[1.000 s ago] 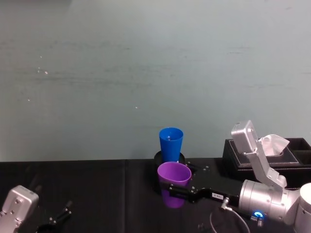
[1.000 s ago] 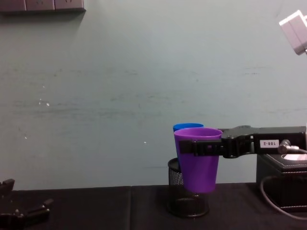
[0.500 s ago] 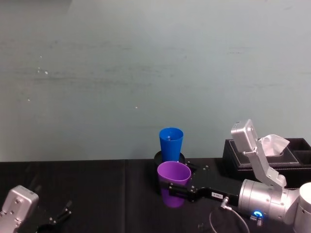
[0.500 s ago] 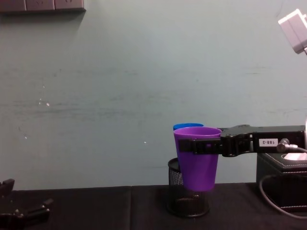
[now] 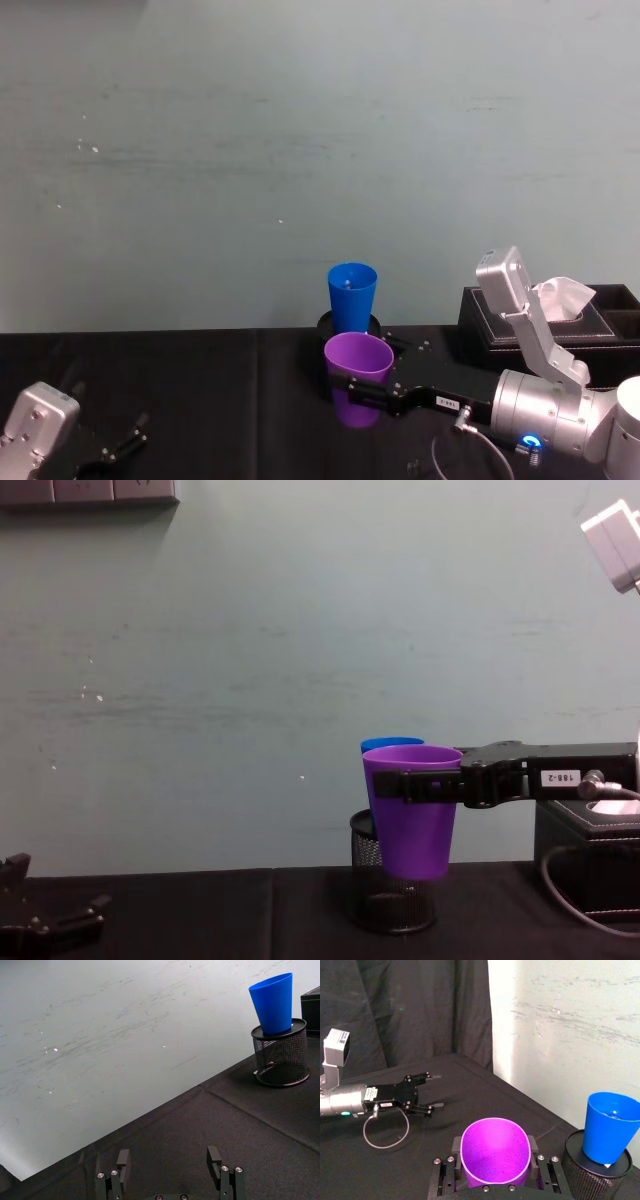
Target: Pick up one cup with a gripper and tap it against the other cup.
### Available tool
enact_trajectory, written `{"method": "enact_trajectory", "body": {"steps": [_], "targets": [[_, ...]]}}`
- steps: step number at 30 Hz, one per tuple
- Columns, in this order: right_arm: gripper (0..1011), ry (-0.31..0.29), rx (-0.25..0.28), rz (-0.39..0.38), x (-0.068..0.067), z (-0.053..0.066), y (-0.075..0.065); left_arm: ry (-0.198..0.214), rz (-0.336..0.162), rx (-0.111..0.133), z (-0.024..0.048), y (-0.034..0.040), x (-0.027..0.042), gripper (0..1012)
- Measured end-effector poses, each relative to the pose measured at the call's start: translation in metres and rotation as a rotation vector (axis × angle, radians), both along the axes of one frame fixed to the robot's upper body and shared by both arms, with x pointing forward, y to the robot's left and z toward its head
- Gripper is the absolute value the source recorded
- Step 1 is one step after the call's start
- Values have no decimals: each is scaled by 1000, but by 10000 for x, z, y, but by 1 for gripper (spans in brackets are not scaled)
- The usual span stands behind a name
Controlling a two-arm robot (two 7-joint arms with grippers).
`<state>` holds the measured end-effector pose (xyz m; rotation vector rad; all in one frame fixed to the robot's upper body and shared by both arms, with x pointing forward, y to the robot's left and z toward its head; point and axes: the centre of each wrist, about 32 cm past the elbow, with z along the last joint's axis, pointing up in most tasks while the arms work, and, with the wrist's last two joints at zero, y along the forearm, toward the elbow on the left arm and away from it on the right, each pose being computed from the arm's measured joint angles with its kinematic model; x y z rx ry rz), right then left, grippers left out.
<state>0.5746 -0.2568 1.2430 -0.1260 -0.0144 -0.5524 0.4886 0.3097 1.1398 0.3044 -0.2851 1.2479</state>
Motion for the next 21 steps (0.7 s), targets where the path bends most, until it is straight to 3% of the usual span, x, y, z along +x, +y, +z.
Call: {"method": "enact_trajectory", "body": {"steps": [21], "targets": [[733,-1,-1,2,0,0,0,0,0,0,0,0,0,1000]]}}
